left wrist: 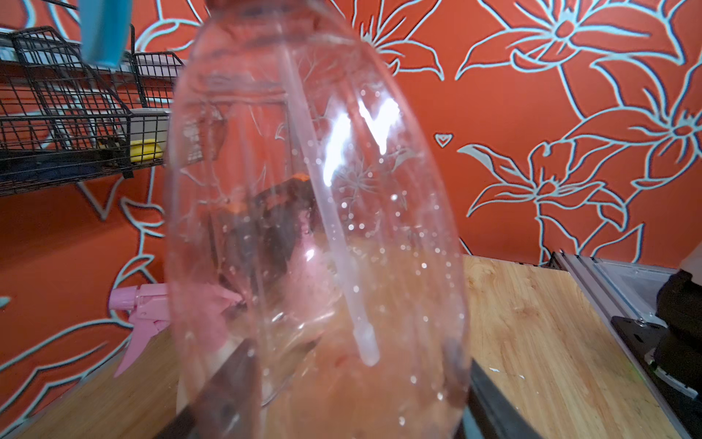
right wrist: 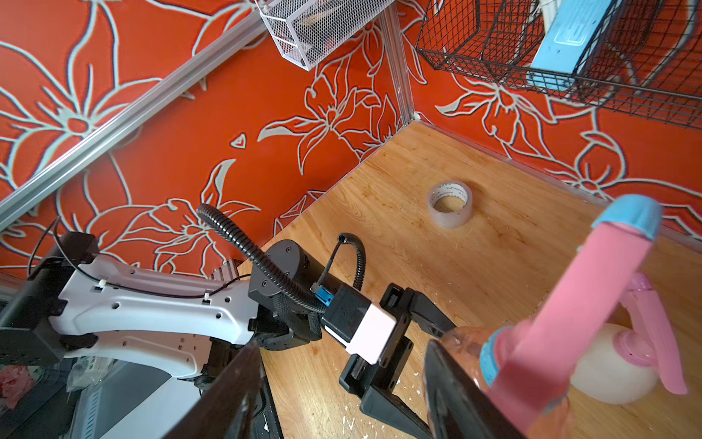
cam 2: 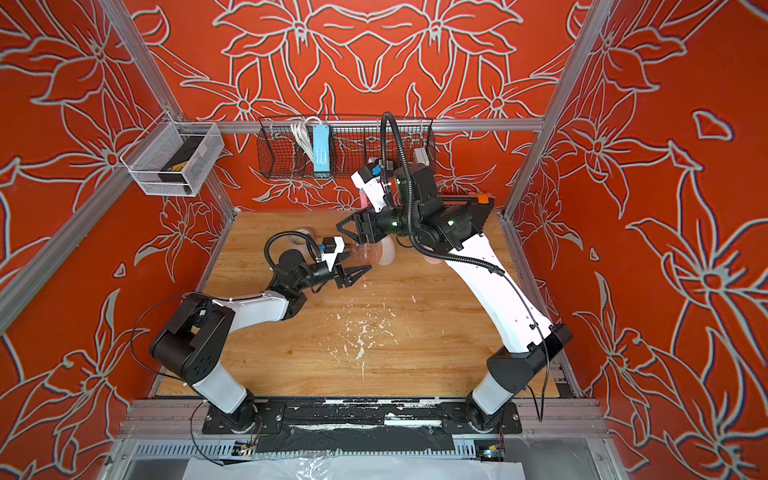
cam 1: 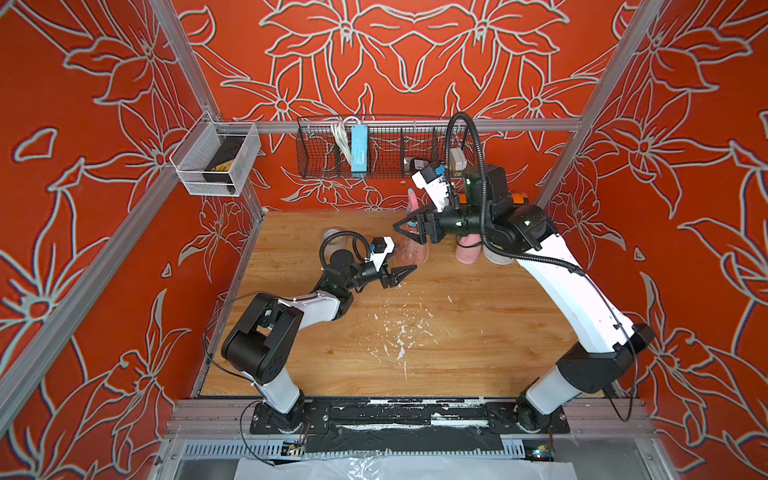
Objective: Attach spray nozzles to spray bottles
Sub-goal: Screw the spray nozzle on the spray bottle.
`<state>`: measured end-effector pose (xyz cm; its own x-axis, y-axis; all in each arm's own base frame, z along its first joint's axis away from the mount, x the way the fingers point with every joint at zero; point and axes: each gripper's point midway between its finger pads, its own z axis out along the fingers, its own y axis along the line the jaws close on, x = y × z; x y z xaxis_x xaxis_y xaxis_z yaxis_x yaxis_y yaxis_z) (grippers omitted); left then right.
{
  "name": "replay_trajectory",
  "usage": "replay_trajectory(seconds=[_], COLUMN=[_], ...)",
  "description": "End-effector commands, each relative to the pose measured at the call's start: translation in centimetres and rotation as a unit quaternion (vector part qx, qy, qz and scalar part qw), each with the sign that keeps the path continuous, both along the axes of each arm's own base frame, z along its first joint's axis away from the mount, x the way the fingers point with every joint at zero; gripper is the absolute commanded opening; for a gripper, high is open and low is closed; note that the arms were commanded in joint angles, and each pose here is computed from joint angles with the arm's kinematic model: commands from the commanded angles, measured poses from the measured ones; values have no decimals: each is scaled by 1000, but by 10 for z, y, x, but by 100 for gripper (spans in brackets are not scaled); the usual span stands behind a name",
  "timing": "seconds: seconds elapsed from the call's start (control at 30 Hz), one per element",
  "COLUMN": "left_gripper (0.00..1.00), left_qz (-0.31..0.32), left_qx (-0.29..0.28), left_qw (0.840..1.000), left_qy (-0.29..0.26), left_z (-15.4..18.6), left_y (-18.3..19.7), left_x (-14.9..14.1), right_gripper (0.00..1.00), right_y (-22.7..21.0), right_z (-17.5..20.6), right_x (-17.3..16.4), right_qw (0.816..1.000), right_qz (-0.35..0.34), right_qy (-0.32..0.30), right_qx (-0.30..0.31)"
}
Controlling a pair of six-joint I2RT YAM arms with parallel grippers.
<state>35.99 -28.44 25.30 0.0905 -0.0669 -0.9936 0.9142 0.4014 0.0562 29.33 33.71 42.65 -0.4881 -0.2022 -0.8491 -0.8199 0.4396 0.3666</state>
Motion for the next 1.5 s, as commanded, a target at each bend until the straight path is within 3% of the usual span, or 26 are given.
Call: replay_trajectory(seconds=[0.0,0.2,0.37,0.6,1.47], left_gripper=[44,44,44,44,44], left_qz=[-8,-5,-7,-3,-6], left_qx=[-14,-10,-15,-11,-14], left_qw=[999,999,999,999,999], left_qy=[-38,-39,-38,-44,-42], left_z=[26,22,23,26,29], left_y=[1,1,1,3,3], left_x=[-4,-4,-4,-4,-3], right_gripper=[68,68,74,76,73], right_y=[14,8,-17,-54,-5], right_z=[4,21,32,18,3], right_x=[4,-9,-2,28,4], right_qw=[1000,999,997,994,1000], right_qz=[10,18,-38,-104,-17], right_qy=[-3,-29,-73,-39,5], right_qx=[9,13,5,7,22])
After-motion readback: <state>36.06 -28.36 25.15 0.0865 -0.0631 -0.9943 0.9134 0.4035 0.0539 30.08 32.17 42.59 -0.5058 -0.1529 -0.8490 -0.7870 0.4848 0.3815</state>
